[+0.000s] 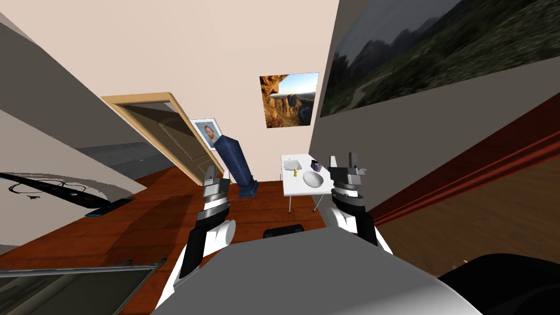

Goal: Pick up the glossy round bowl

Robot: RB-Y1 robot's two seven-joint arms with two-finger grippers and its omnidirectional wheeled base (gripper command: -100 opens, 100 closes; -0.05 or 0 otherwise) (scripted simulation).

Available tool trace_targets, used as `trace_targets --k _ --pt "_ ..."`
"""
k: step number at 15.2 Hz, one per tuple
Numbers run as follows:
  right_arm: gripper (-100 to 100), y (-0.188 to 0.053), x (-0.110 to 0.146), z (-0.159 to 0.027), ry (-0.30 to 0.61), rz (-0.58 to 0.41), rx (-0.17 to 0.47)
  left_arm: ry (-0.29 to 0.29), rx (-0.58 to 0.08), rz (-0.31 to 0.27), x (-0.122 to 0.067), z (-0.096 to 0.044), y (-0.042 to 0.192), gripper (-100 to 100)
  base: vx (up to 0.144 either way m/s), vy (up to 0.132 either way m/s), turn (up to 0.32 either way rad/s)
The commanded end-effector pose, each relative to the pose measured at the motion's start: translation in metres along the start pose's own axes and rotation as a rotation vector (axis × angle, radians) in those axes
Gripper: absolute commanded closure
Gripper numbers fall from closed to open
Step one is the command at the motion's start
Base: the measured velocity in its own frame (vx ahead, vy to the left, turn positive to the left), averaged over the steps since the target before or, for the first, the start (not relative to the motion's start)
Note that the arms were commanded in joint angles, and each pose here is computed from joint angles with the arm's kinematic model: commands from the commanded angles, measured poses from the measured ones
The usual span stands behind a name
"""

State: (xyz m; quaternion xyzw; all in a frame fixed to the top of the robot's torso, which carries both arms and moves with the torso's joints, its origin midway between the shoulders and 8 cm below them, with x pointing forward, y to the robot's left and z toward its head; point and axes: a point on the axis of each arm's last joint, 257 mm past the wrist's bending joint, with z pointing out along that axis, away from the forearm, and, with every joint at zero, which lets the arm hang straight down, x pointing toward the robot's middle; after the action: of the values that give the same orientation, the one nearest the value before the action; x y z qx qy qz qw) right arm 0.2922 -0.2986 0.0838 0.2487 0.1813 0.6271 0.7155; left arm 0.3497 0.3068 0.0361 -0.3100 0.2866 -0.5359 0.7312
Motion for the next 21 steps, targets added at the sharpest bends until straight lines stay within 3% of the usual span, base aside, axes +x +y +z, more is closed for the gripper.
trace_targets --k 1,11,14,16,19,21 --pt "-100 -0.006 0.006 -0.001 0.05 -0.017 0.016 0.0 0.0 0.0 0.0 0.0 0.0 0 -0.009 0.01 0.008" --pt "-100 -0.037 0.02 -0.014 0.232 -0.104 0.098 0.0 0.0 0.0 0.0 0.0 0.0 0 -0.032 0.035 0.012" --pt "-100 -0.06 0.02 -0.026 0.312 -0.165 0.156 0.0 0.0 0.0 0.0 0.0 0.0 0 -0.031 0.04 0.024" --pt "-100 -0.06 0.023 -0.027 0.336 -0.169 0.156 0.0 0.0 0.0 0.0 0.0 0.0 0 -0.033 0.046 0.017" --pt "-100 -0.086 0.018 -0.042 0.419 -0.241 0.222 0.0 0.0 0.0 0.0 0.0 0.0 0 -0.03 0.053 0.032" --pt "-100 -0.086 0.02 -0.043 0.447 -0.247 0.222 0.0 0.0 0.0 0.0 0.0 0.0 0 -0.034 0.055 0.022"
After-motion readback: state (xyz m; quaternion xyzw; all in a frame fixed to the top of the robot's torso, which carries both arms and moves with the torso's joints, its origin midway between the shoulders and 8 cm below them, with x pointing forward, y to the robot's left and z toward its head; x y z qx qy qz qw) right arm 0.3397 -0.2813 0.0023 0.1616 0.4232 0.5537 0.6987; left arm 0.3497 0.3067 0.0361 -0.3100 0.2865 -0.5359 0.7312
